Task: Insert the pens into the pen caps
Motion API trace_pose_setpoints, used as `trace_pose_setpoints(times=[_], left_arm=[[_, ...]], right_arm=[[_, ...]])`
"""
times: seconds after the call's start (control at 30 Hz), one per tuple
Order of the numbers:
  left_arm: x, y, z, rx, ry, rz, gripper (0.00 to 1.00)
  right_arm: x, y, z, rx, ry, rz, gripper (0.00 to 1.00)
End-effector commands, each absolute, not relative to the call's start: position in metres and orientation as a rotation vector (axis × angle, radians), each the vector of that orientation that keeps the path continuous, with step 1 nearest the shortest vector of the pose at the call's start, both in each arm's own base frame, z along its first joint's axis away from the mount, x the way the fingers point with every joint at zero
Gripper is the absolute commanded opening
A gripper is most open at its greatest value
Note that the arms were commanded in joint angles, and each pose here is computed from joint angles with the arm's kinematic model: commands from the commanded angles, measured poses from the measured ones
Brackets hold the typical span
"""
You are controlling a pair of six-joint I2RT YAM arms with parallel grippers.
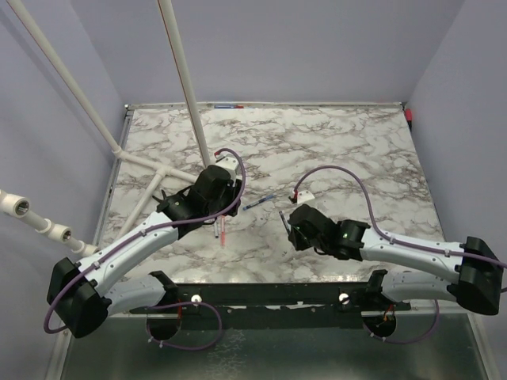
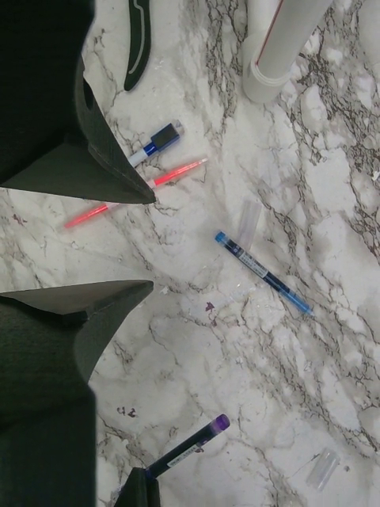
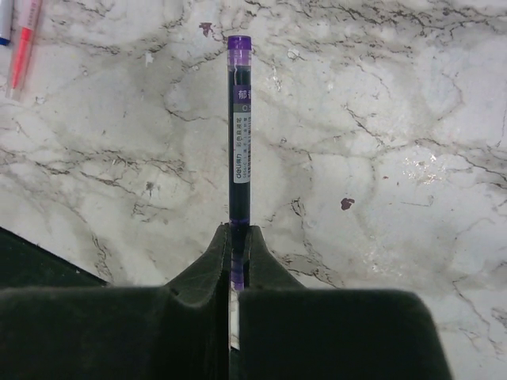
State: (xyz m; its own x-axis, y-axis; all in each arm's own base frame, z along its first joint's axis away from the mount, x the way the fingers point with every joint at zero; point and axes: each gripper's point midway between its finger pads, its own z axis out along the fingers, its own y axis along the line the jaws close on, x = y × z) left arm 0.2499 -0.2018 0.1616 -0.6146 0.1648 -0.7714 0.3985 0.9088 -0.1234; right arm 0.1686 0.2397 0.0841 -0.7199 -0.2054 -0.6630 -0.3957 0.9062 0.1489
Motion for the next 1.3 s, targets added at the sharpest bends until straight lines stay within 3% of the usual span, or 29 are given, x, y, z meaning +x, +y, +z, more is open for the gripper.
trace_pose_setpoints(times=[0.0, 0.4, 0.83, 1.27], left_arm=[[0.247, -0.216, 0.19, 0.397, 2.186, -0.492, 0.45], [0.241, -0.23, 0.233, 0.483, 2.142, -0.687, 0.46], [0.219, -0.233, 0.261, 0.552, 2.222, -0.808, 0.47], [0.17, -0.235, 0.241, 0.656, 2.344, -0.999, 0.47]], right_arm=[[0.168, 0.245, 0.106, -0.552, 2.301, 0.417, 0.01], [0.147, 0.279, 0.16, -0.822, 2.006, 0.624, 0.01], [0.111, 0.301, 0.176, -1.226, 1.709, 0.501, 0.01], [0.094, 0.311, 0.187, -1.622, 1.297, 0.373, 0.01]])
